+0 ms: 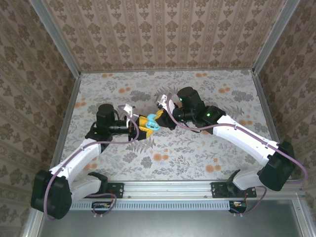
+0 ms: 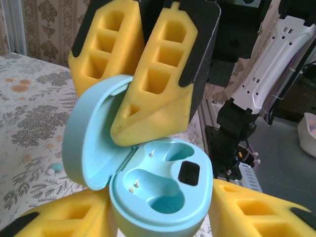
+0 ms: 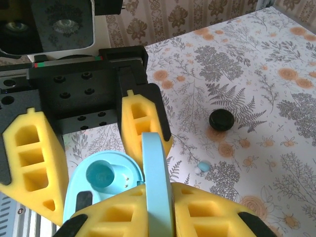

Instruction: Insert wireless bluetooth earbuds into charging case

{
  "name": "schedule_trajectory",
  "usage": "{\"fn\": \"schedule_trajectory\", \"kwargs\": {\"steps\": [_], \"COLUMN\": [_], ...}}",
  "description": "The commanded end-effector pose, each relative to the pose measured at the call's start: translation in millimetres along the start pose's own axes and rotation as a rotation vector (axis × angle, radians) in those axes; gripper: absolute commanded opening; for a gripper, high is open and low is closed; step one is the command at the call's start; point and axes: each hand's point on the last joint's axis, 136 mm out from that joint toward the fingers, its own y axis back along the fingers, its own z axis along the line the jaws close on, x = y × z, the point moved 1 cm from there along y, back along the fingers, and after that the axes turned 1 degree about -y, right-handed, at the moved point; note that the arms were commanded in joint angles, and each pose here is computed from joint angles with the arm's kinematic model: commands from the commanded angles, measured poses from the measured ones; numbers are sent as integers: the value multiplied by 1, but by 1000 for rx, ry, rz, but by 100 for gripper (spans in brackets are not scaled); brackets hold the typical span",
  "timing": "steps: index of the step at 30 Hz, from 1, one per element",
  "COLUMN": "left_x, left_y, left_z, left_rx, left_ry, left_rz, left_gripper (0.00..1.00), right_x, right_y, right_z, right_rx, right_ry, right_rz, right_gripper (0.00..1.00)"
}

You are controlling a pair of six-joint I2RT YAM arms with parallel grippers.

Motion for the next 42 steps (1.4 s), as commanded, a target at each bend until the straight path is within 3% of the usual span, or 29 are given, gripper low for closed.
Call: {"fn": "schedule_trajectory", "kwargs": {"steps": [1,3,12,27,32,38,42], "left_x": [-10,-10,-8,-4,-3,2,7], "left_y": [-1,-1,2,5,8,15,25], "left_z": [-6,-6,-8,-2,2,13,21], "left_rx": [35,35,9,-54,-83,-167,-248], "left_ry": [-39,-40,-56,-40,-32,-15,5], "left_rz": [-11,-9,-7,-2,-1,11,23], "left_gripper": [39,34,26,26,26,25,25], "right_x": [-8,-9,-10,-22,-33,-44,-30], "right_y": [6,6,5,16,26,41,54], "right_z": [7,8,9,9,6,-19,-59], "right_rx": [-15,-20,-27,-9,8,88,246], "right_ry": [40,38,14,-27,-77,-265,-506], "right_rz": [-32,-35,-39,-67,-106,-174,-201], "right_gripper": [16,16,20,57,62,67,68]}}
